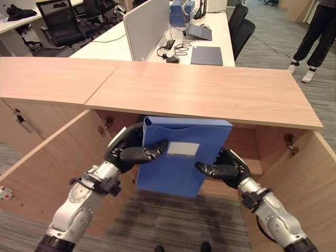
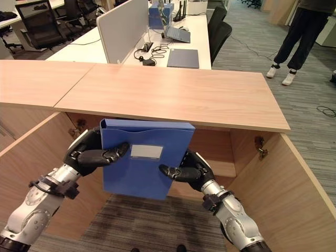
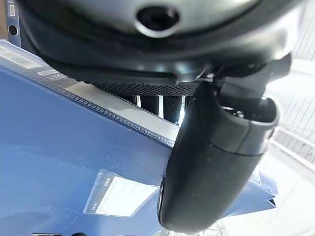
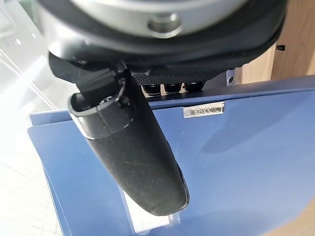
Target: Put the empty folder in the office cabinet
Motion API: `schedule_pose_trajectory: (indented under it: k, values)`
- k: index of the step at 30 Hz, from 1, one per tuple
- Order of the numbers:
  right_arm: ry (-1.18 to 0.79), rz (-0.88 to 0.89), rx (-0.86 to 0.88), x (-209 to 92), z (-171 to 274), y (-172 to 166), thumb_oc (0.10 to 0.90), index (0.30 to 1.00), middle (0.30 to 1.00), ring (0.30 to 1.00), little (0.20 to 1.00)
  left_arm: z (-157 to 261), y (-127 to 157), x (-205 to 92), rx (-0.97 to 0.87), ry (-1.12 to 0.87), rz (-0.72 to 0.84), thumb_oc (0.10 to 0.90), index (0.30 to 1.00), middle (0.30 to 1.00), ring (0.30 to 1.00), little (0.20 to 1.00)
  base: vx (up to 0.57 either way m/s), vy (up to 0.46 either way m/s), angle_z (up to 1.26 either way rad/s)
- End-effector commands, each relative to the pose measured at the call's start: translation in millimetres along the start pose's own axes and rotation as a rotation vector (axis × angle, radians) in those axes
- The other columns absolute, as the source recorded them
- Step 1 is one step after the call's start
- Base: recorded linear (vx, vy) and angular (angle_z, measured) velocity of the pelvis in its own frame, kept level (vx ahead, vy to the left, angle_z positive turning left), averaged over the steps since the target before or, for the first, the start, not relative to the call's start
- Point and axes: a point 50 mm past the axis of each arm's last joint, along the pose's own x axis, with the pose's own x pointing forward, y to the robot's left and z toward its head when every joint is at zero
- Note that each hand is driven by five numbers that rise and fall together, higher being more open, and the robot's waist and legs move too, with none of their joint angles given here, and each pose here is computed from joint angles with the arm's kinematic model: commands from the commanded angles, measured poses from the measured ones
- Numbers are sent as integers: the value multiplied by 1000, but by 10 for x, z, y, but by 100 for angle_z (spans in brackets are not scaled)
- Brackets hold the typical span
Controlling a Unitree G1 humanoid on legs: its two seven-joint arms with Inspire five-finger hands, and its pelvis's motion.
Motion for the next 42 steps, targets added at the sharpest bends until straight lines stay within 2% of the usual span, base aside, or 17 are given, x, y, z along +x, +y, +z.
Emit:
schedule_pose_trajectory:
  k: [1, 9, 18, 26, 31, 38, 42]
  values:
    - [-243, 352, 0, 497, 445, 655, 800, 900, 900, 900, 900, 459, -503, 489, -61, -282, -290, 400, 300, 300, 300, 300, 0, 0, 0]
    - [-190, 376, 89, 606, 266, 763, 800, 900, 900, 900, 900, 400, -762, 606, -225, -299, -373, 400, 300, 300, 300, 300, 0, 0, 0]
    - [-203, 446, 192, 634, 233, 924, 800, 900, 900, 900, 900, 358, -842, 611, -334, -297, -401, 400, 300, 300, 300, 300, 0, 0, 0]
    - [-75, 444, 153, 612, 29, 842, 800, 900, 900, 900, 900, 437, -972, 590, -395, -308, -519, 400, 300, 300, 300, 300, 0, 0, 0]
    - [-77, 528, 169, 602, 70, 975, 800, 900, 900, 900, 900, 486, -1073, 586, -456, -307, -600, 400, 300, 300, 300, 300, 0, 0, 0]
    - [-62, 658, 195, 529, 105, 1155, 800, 900, 900, 900, 900, 529, -1066, 550, -463, -296, -639, 400, 300, 300, 300, 300, 0, 0, 0]
    - [34, 726, 131, 487, 74, 1171, 800, 900, 900, 900, 900, 561, -1082, 535, -389, -253, -700, 400, 300, 300, 300, 300, 0, 0, 0]
